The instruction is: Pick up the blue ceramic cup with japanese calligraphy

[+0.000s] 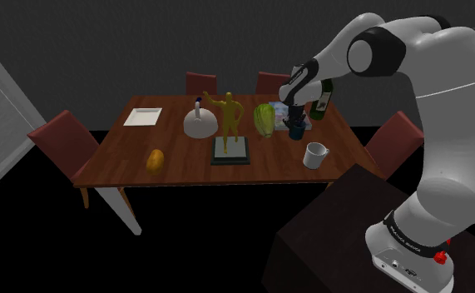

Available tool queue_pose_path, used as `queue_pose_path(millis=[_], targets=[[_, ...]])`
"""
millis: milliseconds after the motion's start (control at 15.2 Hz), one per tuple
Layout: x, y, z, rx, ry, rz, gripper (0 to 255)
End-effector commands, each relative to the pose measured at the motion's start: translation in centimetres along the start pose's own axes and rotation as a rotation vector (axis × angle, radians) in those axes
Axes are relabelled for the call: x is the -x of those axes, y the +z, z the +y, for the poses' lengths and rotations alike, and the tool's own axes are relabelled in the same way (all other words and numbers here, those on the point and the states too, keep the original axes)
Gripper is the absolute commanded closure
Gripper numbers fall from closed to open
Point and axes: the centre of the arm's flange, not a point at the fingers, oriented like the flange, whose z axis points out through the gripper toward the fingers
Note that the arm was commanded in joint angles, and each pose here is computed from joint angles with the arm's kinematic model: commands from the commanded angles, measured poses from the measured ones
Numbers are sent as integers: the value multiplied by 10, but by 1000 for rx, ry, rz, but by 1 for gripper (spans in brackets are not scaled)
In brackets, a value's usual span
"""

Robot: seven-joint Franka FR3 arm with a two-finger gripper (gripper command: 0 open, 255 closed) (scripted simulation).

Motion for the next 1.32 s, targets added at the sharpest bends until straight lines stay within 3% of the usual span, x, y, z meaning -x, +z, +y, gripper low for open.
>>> queue_pose_path(millis=[0, 264, 1254], targets=[[0, 1, 1, 0, 1, -1, 255], [1, 1, 1, 0, 1, -1, 255], [6, -78, 4, 0, 1, -1, 255]])
